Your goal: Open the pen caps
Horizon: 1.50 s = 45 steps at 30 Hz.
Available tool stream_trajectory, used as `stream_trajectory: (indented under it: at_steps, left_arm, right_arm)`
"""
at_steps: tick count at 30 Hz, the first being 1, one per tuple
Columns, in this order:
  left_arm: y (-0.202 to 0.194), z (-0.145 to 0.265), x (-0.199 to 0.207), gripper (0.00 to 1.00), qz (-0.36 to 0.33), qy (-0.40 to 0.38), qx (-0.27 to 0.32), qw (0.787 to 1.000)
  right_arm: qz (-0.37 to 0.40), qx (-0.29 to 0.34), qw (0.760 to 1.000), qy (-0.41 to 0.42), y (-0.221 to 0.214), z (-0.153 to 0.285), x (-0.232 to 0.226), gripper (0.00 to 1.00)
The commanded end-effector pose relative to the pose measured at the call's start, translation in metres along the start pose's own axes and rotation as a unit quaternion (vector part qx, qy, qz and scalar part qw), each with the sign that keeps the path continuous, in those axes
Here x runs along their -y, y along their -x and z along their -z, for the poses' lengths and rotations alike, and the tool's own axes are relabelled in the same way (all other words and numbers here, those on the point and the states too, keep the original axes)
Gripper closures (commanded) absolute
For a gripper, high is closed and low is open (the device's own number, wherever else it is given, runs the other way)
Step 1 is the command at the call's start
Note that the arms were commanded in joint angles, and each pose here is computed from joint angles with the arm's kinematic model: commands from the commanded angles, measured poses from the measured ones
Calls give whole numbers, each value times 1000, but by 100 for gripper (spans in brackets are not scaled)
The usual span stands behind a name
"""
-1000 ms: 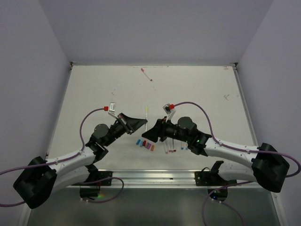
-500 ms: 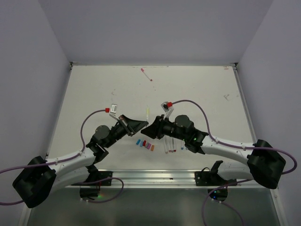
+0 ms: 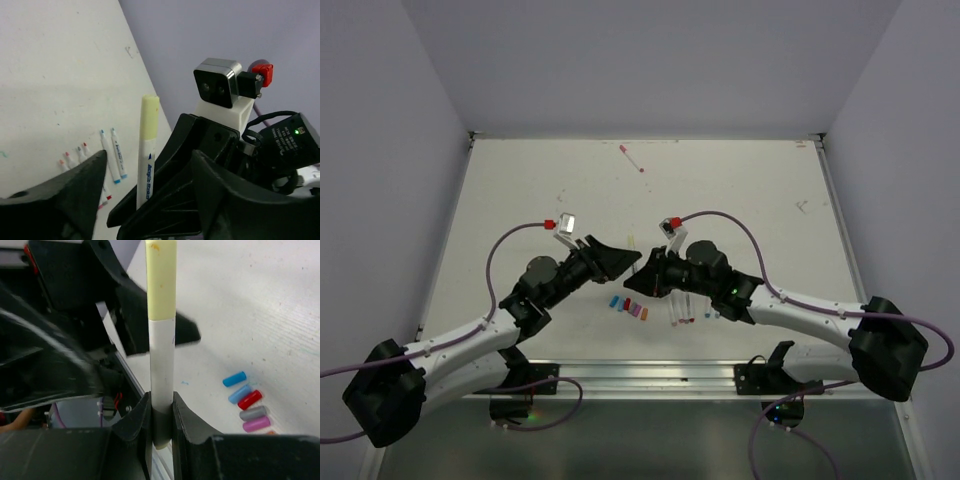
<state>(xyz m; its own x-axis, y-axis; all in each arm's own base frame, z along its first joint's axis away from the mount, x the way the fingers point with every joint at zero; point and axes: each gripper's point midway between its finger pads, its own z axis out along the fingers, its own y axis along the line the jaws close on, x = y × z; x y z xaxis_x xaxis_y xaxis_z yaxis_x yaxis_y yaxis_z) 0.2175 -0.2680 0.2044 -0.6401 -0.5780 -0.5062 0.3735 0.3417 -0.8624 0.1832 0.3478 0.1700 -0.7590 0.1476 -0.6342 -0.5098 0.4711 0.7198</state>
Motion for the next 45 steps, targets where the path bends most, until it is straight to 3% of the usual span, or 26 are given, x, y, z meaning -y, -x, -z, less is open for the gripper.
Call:
stream_trajectory:
  at_steps: [1, 6, 10, 20, 30, 34, 36, 43, 45]
  left_arm:
    - [22, -6, 14, 23, -84, 11, 21, 996]
    - [32, -8, 27, 18, -120, 2, 24, 992]
    - [23, -7, 36, 35, -131, -32, 4, 991]
    - [6, 4, 45, 55, -134, -89, -18, 987]
    - [2, 8, 47, 74, -137, -97, -26, 985]
    - [0, 6, 48, 92, -134, -101, -35, 985]
    - [0, 6, 50, 92, -135, -103, -35, 985]
    - [4, 6, 52, 65, -139, -99, -34, 985]
    - [5, 7, 52, 64, -138, -98, -32, 985]
  right_arm:
    - [26, -15, 999, 14, 6, 13, -19, 100]
    - [36, -69, 995, 56, -12, 27, -33, 100]
    - [29, -95, 991, 94, -20, 33, -43, 100]
    - [-18, -101, 978, 181, -21, 44, -59, 100]
    - [-41, -114, 974, 192, -27, 40, -53, 100]
    - [-44, -115, 974, 191, -27, 38, -50, 100]
    - [-45, -119, 974, 189, -30, 37, -47, 100]
    - [-52, -124, 971, 196, -36, 36, -44, 100]
    - [-53, -125, 971, 195, -37, 37, -43, 100]
